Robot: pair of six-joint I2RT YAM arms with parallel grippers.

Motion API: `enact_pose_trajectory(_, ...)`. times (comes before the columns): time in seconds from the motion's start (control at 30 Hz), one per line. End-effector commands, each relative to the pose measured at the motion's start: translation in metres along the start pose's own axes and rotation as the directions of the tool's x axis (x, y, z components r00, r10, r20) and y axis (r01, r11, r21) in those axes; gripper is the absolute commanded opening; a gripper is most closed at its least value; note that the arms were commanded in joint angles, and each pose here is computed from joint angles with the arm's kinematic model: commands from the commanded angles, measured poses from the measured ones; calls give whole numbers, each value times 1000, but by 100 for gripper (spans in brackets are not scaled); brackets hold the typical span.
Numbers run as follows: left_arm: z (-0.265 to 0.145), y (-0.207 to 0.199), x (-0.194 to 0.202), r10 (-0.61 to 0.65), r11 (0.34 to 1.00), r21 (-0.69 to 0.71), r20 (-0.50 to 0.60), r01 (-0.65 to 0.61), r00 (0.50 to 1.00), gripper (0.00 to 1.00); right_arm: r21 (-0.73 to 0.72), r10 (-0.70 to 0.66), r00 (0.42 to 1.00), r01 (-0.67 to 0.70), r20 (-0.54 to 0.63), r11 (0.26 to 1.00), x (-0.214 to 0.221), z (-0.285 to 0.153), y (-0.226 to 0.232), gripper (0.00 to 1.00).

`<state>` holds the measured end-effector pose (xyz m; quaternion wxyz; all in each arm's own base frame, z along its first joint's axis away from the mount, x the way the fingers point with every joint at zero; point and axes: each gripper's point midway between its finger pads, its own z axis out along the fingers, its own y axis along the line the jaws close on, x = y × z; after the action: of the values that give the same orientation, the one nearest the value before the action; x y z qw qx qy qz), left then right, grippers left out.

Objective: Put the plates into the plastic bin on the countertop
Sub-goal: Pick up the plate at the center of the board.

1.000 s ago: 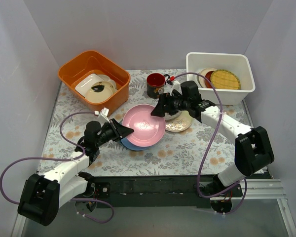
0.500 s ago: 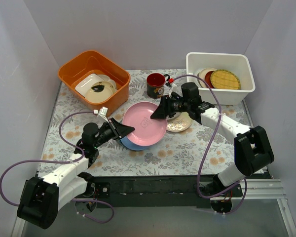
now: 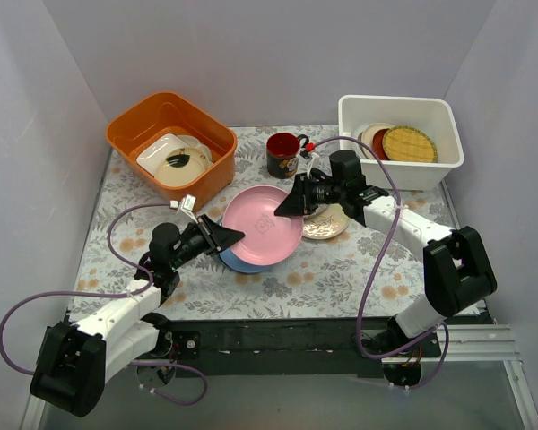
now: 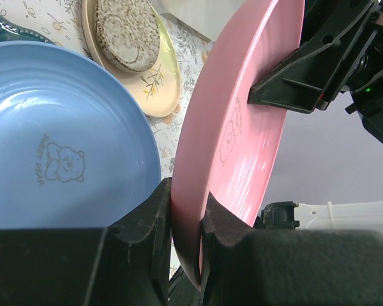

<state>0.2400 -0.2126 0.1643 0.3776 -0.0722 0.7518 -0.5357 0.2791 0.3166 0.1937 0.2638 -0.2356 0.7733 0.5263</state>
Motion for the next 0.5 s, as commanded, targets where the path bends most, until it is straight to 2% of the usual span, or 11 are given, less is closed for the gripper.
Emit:
enact_pose_trajectory(0.0,0,-16,-12,52,998,33,37,-54,998,0,-19,-4,1000,4,23,1000,-7,-1,0,1)
enact_pose_trajectory(0.1,0,-16,-12,53,998,31,36,-54,998,0,-19,-3,1000,4,24,1000,-8,-1,0,1)
enact_pose_trajectory(0.13,-1,-16,-13,54,998,29,38,-55,998,7,-22,-4,1000,5,25,1000,-8,-1,1,1)
enact_pose_trajectory(0.2,-1,-16,-13,58,998,31,38,-59,998,12,-22,-4,1000,5,25,1000,-8,-1,1,1)
enact_pose_trajectory(0.23,-1,-15,-12,57,998,30,37,-58,998,22,-21,-4,1000,4,26,1000,-8,-2,1,1)
enact_pose_trajectory(0.33,-1,-15,-12,56,998,31,38,-58,998,32,-22,-5,1000,6,26,1000,-8,-2,2,1)
enact_pose_trajectory(0.37,-2,-15,-11,58,998,32,37,-59,998,42,-22,-6,1000,6,25,1000,-8,-2,2,1)
enact_pose_trajectory(0.43,-2,-15,-11,58,998,32,37,-59,998,51,-21,-5,1000,6,26,1000,-8,-3,2,1)
enact_pose_trajectory(0.47,-2,-15,-11,58,998,32,37,-59,998,61,-19,-7,1000,7,27,1000,-8,-3,1,1)
